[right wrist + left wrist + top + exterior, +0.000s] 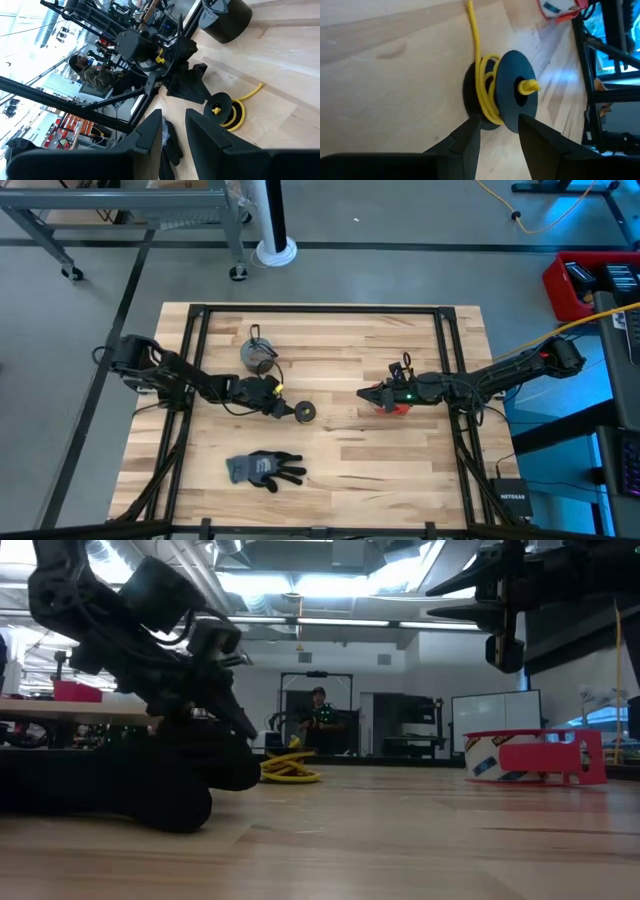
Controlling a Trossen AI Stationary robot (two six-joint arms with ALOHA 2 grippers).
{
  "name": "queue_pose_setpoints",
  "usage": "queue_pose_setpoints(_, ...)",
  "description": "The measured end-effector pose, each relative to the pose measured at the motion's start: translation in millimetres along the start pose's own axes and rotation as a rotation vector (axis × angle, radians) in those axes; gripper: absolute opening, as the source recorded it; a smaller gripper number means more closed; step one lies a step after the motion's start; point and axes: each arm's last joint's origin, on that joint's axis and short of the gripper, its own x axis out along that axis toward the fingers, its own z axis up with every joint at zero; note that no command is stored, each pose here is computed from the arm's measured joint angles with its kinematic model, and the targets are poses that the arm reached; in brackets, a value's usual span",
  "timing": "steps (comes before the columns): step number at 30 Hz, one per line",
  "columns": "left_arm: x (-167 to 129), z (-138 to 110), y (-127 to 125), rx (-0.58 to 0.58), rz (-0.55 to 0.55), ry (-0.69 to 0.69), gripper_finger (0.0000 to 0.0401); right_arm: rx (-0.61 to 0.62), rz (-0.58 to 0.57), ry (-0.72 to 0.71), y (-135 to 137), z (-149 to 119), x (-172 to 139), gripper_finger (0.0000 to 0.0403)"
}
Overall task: Coil cords
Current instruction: Uncoil the yellow wire from the spool
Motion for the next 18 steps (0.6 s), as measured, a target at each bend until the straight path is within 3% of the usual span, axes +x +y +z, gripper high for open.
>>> queue_pose_setpoints(12,16.0,0.2,-12.1,0.065,-0.011,0.014,0.0118,-0.002,-0.007,0.004,-0.7,-0.4,0.0,0.0090)
queue_pose_setpoints(18,16.0,0.5,-11.9,0.093,-0.008,0.009,0.0029,-0.002,-0.006,0.004,-0.6,-0.3,0.0,0.0090)
